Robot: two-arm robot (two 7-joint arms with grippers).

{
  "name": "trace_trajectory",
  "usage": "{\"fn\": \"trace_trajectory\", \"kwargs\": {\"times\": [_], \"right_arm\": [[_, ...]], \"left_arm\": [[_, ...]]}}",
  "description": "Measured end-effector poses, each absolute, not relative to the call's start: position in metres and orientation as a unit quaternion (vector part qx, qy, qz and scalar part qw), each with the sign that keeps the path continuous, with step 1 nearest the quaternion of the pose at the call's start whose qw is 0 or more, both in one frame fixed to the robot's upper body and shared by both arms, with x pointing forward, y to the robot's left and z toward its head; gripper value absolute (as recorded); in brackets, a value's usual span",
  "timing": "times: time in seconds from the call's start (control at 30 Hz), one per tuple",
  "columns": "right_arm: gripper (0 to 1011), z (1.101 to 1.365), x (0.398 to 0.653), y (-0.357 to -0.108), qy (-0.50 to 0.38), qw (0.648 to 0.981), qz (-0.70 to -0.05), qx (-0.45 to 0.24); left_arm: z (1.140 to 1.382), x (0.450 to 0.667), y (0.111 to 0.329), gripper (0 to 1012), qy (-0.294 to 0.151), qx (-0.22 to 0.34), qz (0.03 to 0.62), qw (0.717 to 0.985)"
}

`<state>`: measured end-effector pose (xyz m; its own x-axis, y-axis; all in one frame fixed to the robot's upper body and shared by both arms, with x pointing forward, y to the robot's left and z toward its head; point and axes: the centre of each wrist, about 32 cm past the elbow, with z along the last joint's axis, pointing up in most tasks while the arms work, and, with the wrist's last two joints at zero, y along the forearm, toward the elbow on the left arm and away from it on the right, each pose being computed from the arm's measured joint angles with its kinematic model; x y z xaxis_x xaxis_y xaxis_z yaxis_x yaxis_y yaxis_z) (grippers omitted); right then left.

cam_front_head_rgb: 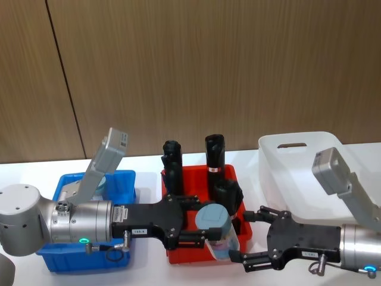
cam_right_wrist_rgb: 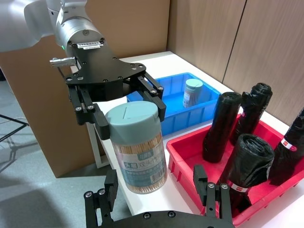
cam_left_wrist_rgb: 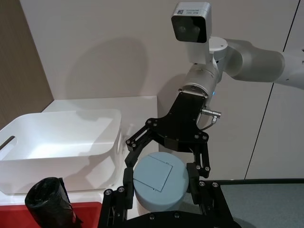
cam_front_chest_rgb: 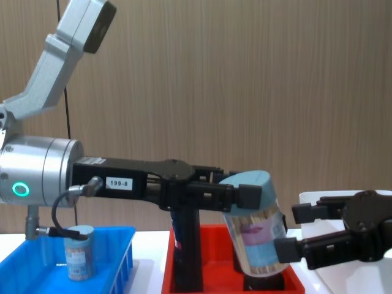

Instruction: Pick the cotton swabs from the blue box and place them into the white box.

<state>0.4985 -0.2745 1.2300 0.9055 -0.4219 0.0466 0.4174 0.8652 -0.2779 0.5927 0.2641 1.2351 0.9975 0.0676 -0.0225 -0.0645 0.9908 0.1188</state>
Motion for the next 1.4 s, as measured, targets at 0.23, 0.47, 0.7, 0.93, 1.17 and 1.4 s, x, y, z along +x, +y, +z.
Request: {"fn": "trace_trajectory", "kwargs": {"times": [0.23,0.47,0.7,0.93,1.17,1.4], "right_arm": [[1002,1.23,0.499,-0.271,0.012,0.967,-0.212,-0.14],[1002,1.231,0.499,-0.266,0.014,0.969,-0.208,-0.134],[1002,1.232,0.5,-0.26,0.015,0.971,-0.204,-0.128],[1002,1.233,0.5,-0.254,0.016,0.972,-0.199,-0.123],[1002,1.232,0.5,-0.248,0.017,0.974,-0.193,-0.12],[1002,1.232,0.501,-0.244,0.017,0.975,-0.189,-0.118]], "left_arm": [[1.235,0.593,0.264,671,0.013,0.059,0.033,0.998],[1.235,0.593,0.264,672,0.013,0.059,0.033,0.998],[1.235,0.593,0.264,671,0.013,0.059,0.033,0.998],[1.235,0.593,0.264,671,0.013,0.059,0.033,0.998],[1.235,0.593,0.264,671,0.013,0.059,0.033,0.998],[1.235,0.593,0.264,671,0.013,0.059,0.033,0.998]]}}
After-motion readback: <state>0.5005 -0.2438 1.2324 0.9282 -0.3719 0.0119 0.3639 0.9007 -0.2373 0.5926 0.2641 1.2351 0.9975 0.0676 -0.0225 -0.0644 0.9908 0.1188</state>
